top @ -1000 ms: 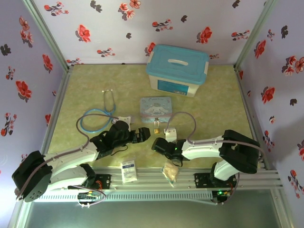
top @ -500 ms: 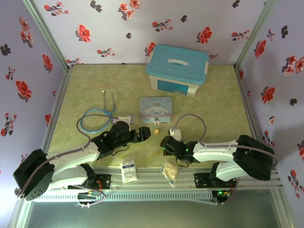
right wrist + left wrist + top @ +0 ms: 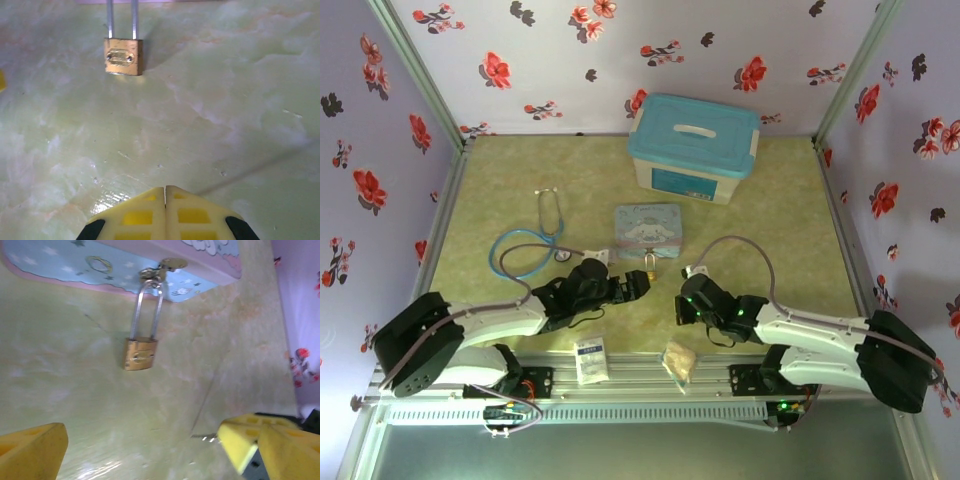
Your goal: Unlock the padlock with the key
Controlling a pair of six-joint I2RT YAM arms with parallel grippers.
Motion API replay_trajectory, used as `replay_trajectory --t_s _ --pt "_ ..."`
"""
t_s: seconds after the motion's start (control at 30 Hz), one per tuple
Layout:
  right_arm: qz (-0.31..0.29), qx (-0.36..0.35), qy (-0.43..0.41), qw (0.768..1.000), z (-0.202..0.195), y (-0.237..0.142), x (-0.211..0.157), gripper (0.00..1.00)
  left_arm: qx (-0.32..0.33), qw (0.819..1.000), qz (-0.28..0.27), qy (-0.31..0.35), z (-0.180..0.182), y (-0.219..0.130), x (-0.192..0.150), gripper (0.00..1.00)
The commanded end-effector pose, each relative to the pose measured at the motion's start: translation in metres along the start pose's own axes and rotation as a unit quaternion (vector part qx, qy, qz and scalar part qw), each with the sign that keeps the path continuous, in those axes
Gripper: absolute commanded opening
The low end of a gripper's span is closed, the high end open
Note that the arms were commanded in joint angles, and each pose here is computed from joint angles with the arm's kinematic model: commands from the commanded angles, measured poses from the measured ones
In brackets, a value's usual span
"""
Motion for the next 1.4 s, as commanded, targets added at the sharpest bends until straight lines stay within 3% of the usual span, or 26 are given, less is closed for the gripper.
replay_trajectory --t_s 0.0,0.2,0.37,0.5,0.67,0.97,1.23,1.37 --pt "-0.004 0.028 -0.050 0.998 0.007 -0.008 0.003 0.00 -0.080 0.995 -0.011 -0.059 -0.039 0.006 0.002 0.96" --pt "-0.039 0.023 -0.066 0.997 0.007 -0.020 0.018 0.00 -0.135 0.977 -0.025 -0.163 -0.040 0.011 0.003 0.95" --pt "-0.068 0.016 -0.071 0.995 0.012 -0.018 0.037 0.00 -0.129 0.970 -0.055 -0.200 -0.030 0.007 0.008 0.96" --pt "-0.120 0.029 -0.063 0.990 0.025 -0.026 0.067 0.00 -0.192 0.931 -0.067 -0.303 -0.032 -0.004 0.009 0.93" --pt "-0.183 0.057 -0.073 0.979 0.043 -0.038 0.101 0.00 -0.215 0.896 -0.095 -0.376 -0.032 -0.023 0.011 0.96" --pt "-0.236 0.139 -0.091 0.957 0.089 -0.035 0.123 0.00 -0.256 0.853 -0.095 -0.444 -0.040 -0.036 0.019 1.00" --pt "-0.221 0.172 -0.104 0.954 0.113 -0.019 0.103 0.00 -0.265 0.842 -0.089 -0.461 -0.039 -0.035 0.019 1.00" --pt "-0.216 0.178 -0.097 0.955 0.113 -0.014 0.097 0.00 -0.260 0.845 -0.098 -0.457 -0.032 -0.038 0.019 0.95"
Point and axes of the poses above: each hand's point on the last joint's axis, 136 mm out from that joint toward the fingers, its own y axis out along the fingers, its own z axis along the line the jaws close on, x = y × z, the point moved 3 cm from there along -y, back along the fingers, and after that the axes turned 10 degrees about -y, right-handed, at the moved point
